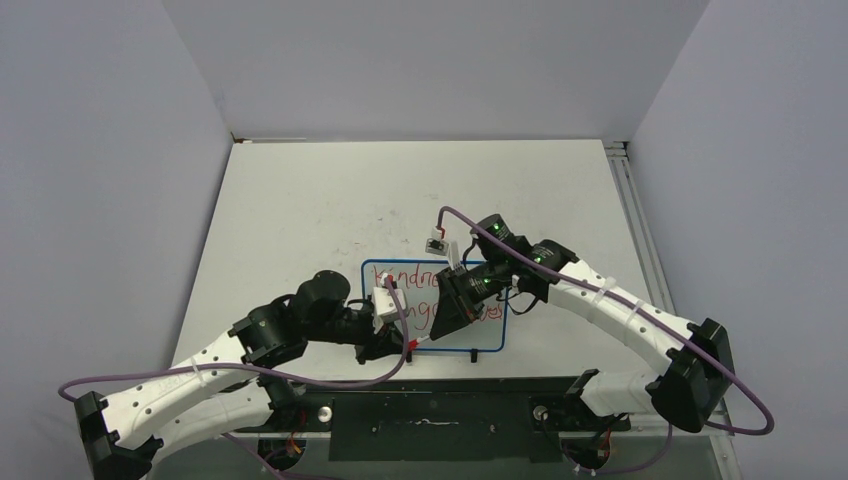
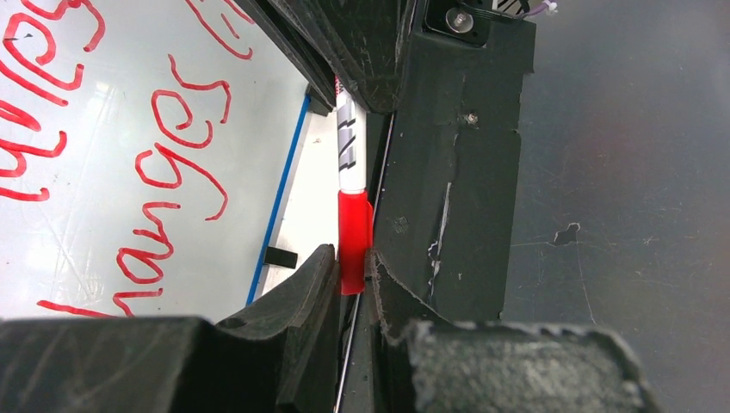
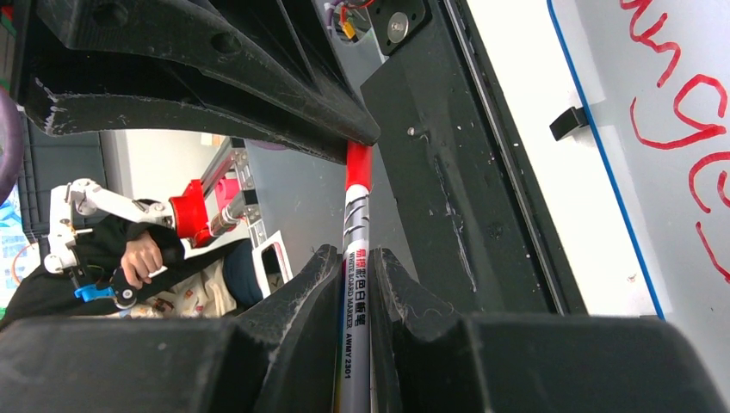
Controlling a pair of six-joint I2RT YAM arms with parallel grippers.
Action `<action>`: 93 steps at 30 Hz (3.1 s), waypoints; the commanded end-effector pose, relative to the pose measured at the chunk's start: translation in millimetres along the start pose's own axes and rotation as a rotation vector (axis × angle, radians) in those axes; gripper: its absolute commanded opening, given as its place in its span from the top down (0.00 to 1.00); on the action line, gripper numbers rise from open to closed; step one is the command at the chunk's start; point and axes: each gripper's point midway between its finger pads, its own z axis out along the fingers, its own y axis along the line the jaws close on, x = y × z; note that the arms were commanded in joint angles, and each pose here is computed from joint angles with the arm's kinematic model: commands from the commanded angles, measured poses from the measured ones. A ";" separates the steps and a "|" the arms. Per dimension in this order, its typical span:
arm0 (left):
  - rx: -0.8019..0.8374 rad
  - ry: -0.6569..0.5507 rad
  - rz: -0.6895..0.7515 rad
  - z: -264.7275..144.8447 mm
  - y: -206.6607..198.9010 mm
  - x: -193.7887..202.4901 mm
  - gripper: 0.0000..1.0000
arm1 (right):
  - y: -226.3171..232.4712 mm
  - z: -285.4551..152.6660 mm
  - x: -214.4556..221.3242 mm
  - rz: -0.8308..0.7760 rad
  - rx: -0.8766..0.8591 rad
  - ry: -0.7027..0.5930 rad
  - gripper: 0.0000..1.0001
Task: Write a sentence on the whiteboard
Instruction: Close the whiteboard marker at the center of the board.
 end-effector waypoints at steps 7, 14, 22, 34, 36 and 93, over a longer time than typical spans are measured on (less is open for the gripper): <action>-0.031 -0.237 0.121 -6.9 3.2 -67.8 1.00 | 24.1 11.3 5.4 -0.052 -0.095 -0.006 0.94; -0.028 -0.247 0.126 -8.2 2.0 -69.5 1.00 | 26.2 16.5 7.1 -0.051 -0.104 -0.007 0.94; -0.030 -0.257 0.127 -9.5 1.7 -70.9 1.00 | 28.3 22.1 8.6 -0.051 -0.116 -0.009 0.94; -0.055 -0.249 0.138 -13.1 5.0 -72.0 1.00 | 27.1 21.9 13.6 -0.050 -0.096 -0.022 0.95; -0.069 -0.239 0.142 -15.4 6.4 -71.9 0.99 | 25.8 20.8 15.1 -0.053 -0.083 -0.024 0.95; -0.104 -0.850 -0.606 -89.6 17.9 -191.3 0.27 | 103.7 -78.4 -71.8 -0.404 -0.315 -0.983 0.95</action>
